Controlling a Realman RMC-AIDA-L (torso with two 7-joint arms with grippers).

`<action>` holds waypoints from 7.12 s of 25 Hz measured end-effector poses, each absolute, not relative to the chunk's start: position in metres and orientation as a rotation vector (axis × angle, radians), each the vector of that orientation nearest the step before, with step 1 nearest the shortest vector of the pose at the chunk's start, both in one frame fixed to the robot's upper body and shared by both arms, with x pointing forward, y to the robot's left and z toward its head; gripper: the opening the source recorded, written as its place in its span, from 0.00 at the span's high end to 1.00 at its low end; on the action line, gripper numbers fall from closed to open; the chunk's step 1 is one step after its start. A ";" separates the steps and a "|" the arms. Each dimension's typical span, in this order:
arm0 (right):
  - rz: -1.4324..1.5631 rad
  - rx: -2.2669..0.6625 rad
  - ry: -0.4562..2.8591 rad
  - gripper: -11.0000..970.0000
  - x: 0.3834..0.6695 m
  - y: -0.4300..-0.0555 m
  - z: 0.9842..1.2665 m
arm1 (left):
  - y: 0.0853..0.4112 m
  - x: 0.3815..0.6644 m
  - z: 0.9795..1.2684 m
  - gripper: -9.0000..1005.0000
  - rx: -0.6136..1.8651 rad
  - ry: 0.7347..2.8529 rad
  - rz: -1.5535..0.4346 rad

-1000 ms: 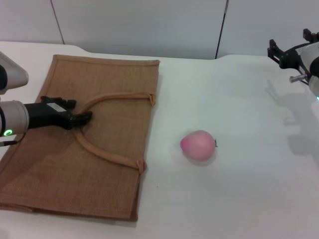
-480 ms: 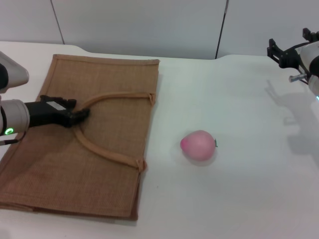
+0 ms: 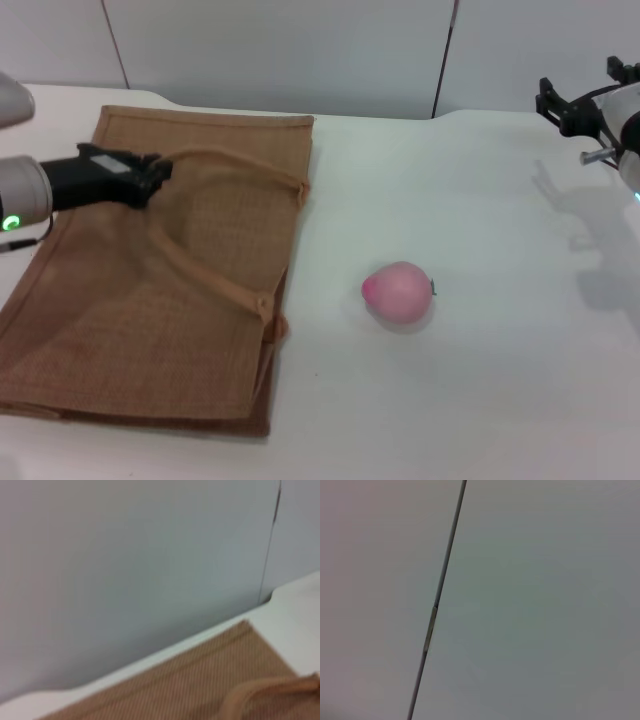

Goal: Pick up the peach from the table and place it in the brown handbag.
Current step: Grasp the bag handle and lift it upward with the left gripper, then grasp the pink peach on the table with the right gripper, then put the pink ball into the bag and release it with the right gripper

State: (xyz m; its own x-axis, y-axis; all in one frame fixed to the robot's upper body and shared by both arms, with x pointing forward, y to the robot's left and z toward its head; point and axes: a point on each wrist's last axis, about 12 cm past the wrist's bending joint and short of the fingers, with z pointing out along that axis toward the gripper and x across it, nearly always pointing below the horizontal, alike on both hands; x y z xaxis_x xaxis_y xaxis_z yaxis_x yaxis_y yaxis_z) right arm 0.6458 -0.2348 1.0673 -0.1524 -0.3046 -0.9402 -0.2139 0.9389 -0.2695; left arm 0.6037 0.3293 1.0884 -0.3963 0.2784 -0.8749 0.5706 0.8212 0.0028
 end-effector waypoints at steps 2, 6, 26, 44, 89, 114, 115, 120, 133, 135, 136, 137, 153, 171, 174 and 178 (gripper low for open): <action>-0.083 -0.392 1.737 0.08 0.646 -0.235 1.067 | 0.329 0.606 1.099 0.83 0.630 1.974 -0.390; -0.084 -0.392 1.737 0.08 0.646 -0.235 1.068 | 0.331 0.607 1.117 0.87 0.637 1.949 -0.411; -0.043 -0.473 1.783 0.08 0.643 -0.219 1.064 | 0.341 0.601 1.256 0.87 0.762 1.809 -0.235; 0.071 -0.820 1.753 0.08 0.619 -0.160 1.088 | 0.309 0.610 1.292 0.87 0.909 1.726 -0.201; 0.330 -1.244 2.257 0.08 0.570 -0.134 1.137 | 0.299 0.602 1.289 0.87 1.009 1.733 -0.209; 0.304 -1.297 2.301 0.08 0.587 -0.132 1.116 | 0.286 0.607 1.289 0.87 1.047 1.721 -0.219; 0.301 -1.299 2.304 0.08 0.588 -0.132 1.114 | 0.286 0.607 1.289 0.87 1.048 1.720 -0.219; 0.293 -1.306 2.326 0.08 0.590 -0.134 1.109 | 0.286 0.607 1.289 0.87 1.047 1.719 -0.220; 0.287 -1.400 2.379 0.22 0.591 -0.129 1.111 | 0.285 0.608 1.290 0.87 1.051 1.721 -0.217; 0.284 -1.407 2.391 0.31 0.592 -0.128 1.111 | 0.285 0.608 1.290 0.87 1.051 1.722 -0.218; 0.284 -1.407 2.389 0.36 0.592 -0.128 1.111 | 0.285 0.608 1.290 0.87 1.051 1.722 -0.218; 0.284 -1.407 2.387 0.38 0.592 -0.127 1.112 | 0.285 0.608 1.290 0.87 1.051 1.722 -0.218; 0.311 -1.306 2.089 0.50 0.601 -0.103 1.165 | 0.281 0.608 1.292 0.87 1.057 1.697 -0.219; 0.421 -1.338 1.886 0.57 0.583 -0.071 1.201 | 0.263 0.610 1.302 0.87 1.112 1.610 -0.212; 0.410 -1.366 1.896 0.57 0.582 -0.066 1.189 | 0.259 0.611 1.304 0.87 1.120 1.590 -0.219; 0.399 -1.390 1.896 0.57 0.581 -0.060 1.178 | 0.253 0.611 1.307 0.87 1.132 1.568 -0.234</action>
